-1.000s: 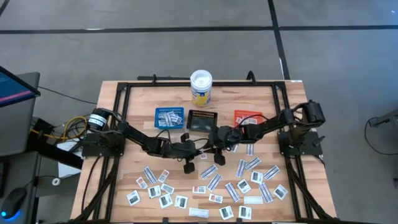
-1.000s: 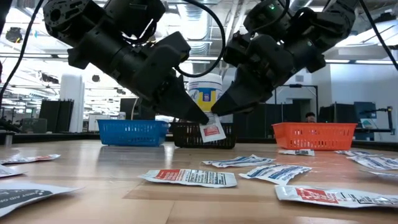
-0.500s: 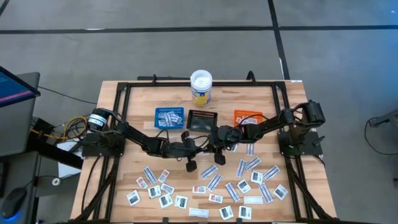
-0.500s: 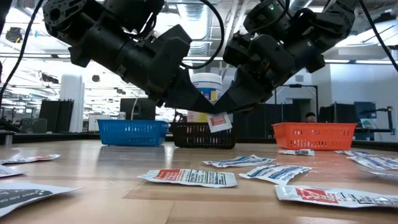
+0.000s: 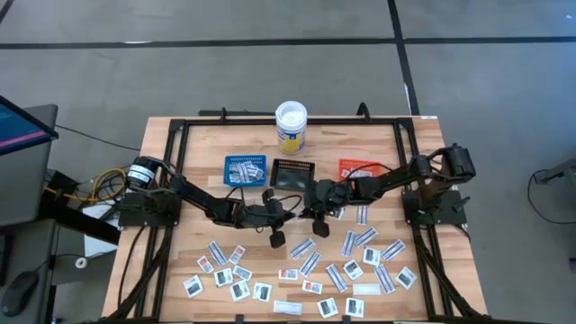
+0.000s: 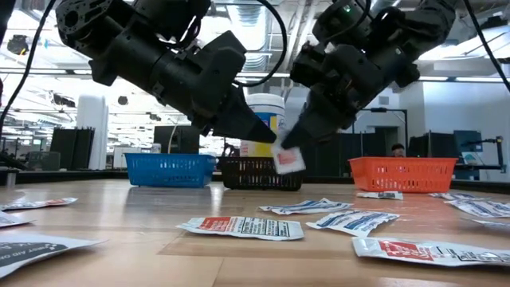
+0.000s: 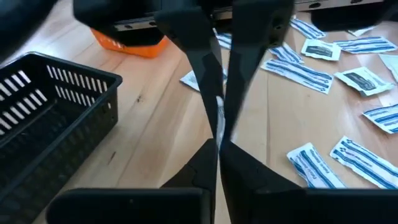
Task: Pick & Place First Aid Supplies
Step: Put the orange ointment pack into the orange bin
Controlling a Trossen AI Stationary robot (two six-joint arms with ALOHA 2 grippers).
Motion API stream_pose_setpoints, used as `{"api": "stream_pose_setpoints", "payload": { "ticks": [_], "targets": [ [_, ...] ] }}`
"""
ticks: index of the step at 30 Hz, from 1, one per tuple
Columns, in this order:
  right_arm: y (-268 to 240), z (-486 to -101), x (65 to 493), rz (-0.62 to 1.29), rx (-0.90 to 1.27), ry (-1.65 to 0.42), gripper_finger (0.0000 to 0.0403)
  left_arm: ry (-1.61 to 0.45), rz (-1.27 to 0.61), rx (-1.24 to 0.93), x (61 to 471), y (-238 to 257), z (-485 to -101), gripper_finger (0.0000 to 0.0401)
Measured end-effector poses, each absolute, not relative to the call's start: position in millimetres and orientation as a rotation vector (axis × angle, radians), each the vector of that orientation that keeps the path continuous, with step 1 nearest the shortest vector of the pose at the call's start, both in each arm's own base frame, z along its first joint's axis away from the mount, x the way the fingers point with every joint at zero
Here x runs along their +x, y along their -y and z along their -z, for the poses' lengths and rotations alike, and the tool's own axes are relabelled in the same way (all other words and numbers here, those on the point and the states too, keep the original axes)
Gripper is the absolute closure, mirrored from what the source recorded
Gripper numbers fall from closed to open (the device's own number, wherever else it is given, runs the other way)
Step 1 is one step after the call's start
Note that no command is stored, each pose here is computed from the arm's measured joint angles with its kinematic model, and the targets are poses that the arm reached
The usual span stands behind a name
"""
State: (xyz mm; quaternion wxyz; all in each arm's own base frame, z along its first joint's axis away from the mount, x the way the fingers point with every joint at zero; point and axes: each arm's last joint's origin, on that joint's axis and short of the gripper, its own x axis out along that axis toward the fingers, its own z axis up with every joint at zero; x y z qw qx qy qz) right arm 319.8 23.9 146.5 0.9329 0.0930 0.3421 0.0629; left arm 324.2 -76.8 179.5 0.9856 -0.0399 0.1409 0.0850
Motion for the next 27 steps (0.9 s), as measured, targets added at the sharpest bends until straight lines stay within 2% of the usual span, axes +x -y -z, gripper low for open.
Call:
{"api": "stream_pose_setpoints", "payload": {
  "ticks": [6,12,17,20,27],
  "targets": [
    [-8,-188,296,-0.018,0.107,-0.757,0.0401,-0.299,-0.172,-0.078,324,77,-178,0.0383],
    [7,-224,240,0.427,-0.075,-0.887,0.0401,-0.313,-0.171,-0.08,323,77,-177,0.0386],
    [14,-237,200,0.73,-0.048,-0.932,0.0399,-0.317,-0.17,-0.08,323,77,-176,0.0386],
    [15,-234,191,0.78,-0.006,-0.925,0.0399,-0.318,-0.17,-0.08,323,77,-176,0.0385],
    [16,-211,189,0.781,-0.056,-1.023,0.0384,-0.318,-0.169,-0.08,323,77,-176,0.0391]
  ]
}}
